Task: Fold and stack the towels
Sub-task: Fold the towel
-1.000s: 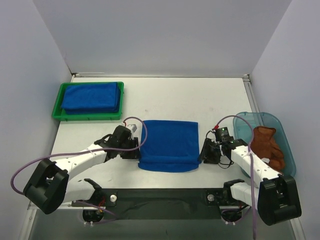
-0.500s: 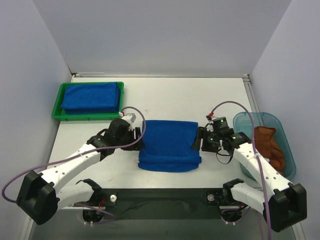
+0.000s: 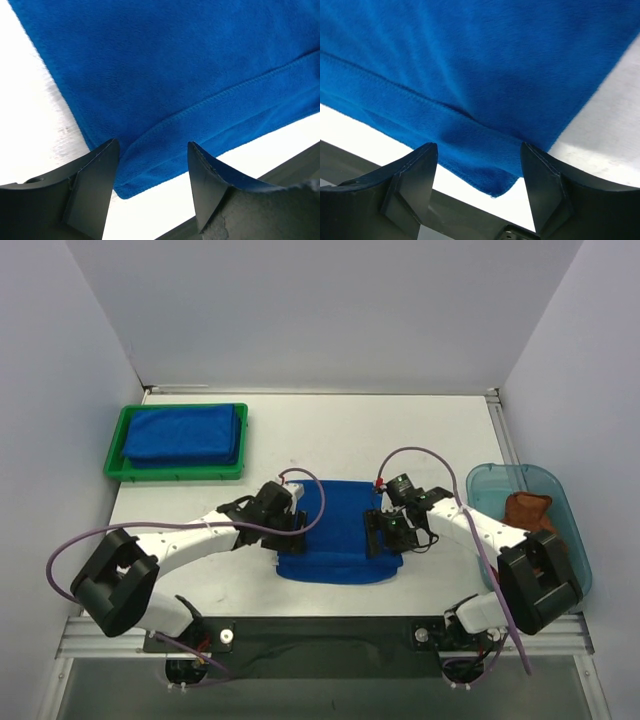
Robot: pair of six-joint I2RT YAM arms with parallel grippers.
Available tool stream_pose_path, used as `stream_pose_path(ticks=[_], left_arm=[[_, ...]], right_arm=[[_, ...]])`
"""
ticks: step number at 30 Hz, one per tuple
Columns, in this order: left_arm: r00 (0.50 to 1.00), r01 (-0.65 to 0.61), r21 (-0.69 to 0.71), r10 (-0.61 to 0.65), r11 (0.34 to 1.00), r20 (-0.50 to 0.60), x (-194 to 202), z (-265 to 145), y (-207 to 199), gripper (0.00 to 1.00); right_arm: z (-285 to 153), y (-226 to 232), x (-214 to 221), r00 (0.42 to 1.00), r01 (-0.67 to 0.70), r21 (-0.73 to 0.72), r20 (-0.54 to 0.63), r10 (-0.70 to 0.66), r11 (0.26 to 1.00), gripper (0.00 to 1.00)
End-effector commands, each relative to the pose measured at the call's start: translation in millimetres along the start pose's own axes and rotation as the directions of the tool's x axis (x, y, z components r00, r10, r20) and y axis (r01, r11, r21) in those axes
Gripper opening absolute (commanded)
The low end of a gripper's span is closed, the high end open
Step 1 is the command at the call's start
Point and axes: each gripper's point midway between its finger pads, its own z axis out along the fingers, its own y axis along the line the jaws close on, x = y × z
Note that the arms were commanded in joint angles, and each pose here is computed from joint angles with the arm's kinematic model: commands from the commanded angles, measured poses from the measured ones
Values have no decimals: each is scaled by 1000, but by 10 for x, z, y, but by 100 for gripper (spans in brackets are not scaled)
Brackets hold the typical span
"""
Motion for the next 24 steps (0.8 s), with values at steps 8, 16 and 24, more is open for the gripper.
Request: stream_pose_path(ticks=[8,16,24], left_arm=[[998,-50,83,48,995,29,142,-170,-147,65],[998,-43,108,48,993,-46,491,-192,-100,64],[996,-70,131,63,989,59,353,-480,-179,63]], right_arm=[[-107,253,293,995,93,-108,-26,-97,990,62],[-207,312,328,997,71,-121,6,-71,990,60],[-410,160,-149,981,99,33,162,-103,995,64]])
